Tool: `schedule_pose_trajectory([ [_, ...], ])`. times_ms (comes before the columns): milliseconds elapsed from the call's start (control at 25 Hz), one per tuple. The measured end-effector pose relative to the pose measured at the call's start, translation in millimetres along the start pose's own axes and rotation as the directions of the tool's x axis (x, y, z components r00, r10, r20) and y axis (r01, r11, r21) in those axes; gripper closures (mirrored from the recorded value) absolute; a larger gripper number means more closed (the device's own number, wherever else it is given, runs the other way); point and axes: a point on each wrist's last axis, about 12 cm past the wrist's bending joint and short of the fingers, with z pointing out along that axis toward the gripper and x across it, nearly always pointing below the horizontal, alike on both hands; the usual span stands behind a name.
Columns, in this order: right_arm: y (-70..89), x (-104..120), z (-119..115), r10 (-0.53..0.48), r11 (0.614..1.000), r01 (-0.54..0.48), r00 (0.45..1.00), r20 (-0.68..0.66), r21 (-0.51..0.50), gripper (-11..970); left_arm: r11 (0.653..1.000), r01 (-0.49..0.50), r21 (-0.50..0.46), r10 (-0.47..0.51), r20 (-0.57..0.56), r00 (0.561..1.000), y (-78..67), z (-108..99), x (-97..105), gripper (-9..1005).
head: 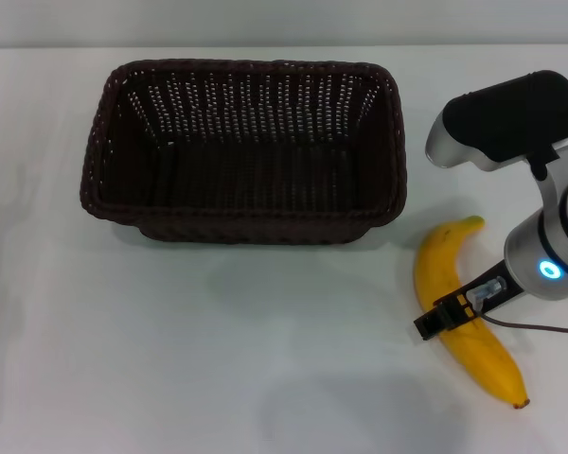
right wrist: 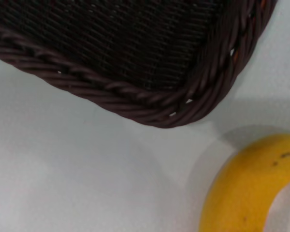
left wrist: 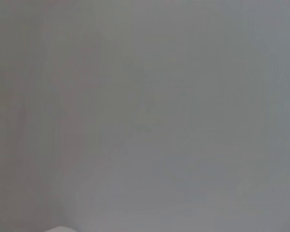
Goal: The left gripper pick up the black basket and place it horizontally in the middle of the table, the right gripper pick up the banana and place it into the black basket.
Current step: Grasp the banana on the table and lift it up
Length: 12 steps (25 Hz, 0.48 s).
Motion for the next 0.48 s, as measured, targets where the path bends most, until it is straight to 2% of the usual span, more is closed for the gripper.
schedule_pose_trajectory([
  [120,0.2,0.2,1.8,-0.003,1.000,0.003,1.000,-0.005,0.002,133,1.000,0.000,-0.001,0.000,0.001,1.000,0.1,0.0,-0.2,126],
  [240,0.0,0.9,4.0,-0.002,1.000,0.002,1.000,-0.013,0.004,342,1.000,0.000,-0.002,0.000,0.002,1.000,0.3,-0.1,-0.4,126],
  [480,-1.7,-0.6,6.3,-0.007,1.000,0.008,1.000,-0.019,0.018,403,1.000,0.000,-0.002,0.000,0.003,1.000,0.4,-0.1,-0.5,126],
])
